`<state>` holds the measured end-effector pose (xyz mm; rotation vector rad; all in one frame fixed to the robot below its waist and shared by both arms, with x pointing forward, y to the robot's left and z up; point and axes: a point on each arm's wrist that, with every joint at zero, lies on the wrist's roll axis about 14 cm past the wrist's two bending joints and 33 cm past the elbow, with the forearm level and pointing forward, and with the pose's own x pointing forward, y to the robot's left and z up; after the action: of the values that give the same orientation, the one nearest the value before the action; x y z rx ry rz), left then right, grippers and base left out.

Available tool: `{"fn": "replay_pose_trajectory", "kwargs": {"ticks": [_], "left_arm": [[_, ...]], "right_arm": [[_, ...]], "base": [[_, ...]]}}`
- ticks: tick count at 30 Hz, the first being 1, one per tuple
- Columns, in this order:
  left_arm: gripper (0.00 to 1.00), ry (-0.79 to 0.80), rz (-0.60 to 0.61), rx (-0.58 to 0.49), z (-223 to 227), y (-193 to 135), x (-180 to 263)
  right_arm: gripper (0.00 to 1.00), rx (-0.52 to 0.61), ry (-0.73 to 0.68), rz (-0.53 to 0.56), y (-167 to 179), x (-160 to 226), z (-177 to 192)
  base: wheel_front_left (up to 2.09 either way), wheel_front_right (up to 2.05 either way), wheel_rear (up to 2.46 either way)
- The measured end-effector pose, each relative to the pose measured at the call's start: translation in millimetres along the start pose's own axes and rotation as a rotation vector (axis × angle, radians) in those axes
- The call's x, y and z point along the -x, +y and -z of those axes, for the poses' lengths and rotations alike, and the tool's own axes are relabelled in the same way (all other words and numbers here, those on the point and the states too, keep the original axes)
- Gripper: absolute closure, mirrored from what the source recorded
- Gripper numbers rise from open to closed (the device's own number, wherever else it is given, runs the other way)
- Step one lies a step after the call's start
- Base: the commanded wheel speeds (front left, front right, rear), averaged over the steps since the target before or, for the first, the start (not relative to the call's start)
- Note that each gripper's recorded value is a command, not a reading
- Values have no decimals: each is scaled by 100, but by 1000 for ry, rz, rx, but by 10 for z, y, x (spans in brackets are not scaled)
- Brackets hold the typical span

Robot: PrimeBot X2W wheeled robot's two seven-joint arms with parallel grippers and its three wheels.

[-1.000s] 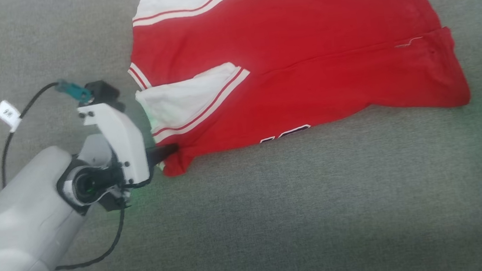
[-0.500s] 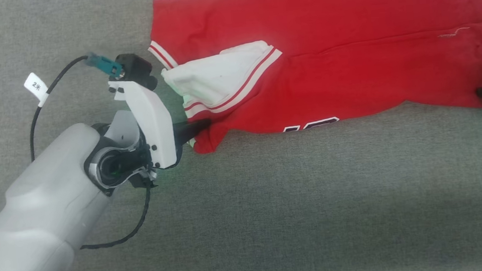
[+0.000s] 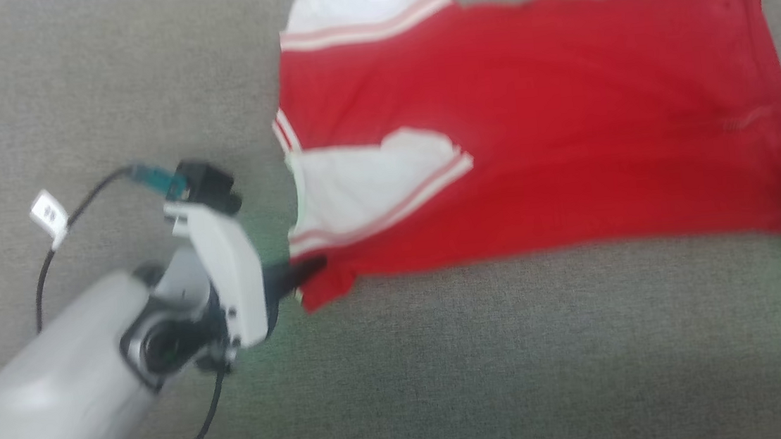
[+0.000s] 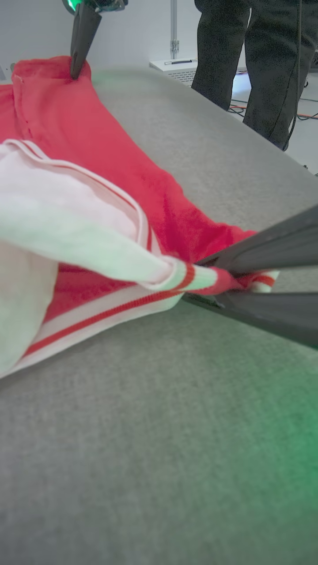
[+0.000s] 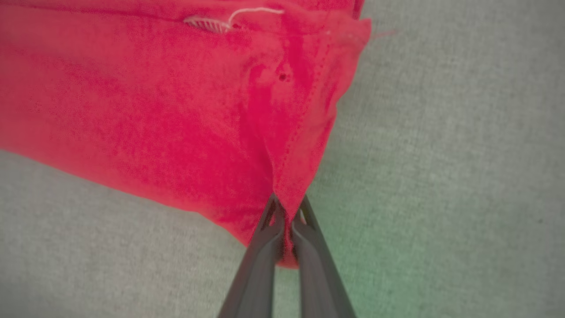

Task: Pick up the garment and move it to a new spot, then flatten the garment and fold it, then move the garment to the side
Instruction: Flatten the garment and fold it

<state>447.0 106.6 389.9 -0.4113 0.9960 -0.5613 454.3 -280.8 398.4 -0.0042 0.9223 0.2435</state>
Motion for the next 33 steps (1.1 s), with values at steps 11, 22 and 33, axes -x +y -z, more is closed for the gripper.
{"fn": "replay_pose_trajectory", "kwargs": {"ticks": [11,22,33], "left_arm": [[100,14,25,22,503,-178,408],[0,-190,-39,-38,203,-102,512],[0,-616,-187,-315,-1207,50,433]], "right_arm": [[100,-8,65,-38,61,311,504],[0,48,-342,15,99,484,-75],[0,58,-860,-13,565,668,-831]], "base": [[0,0,0],[0,0,0],[0,0,0]]}}
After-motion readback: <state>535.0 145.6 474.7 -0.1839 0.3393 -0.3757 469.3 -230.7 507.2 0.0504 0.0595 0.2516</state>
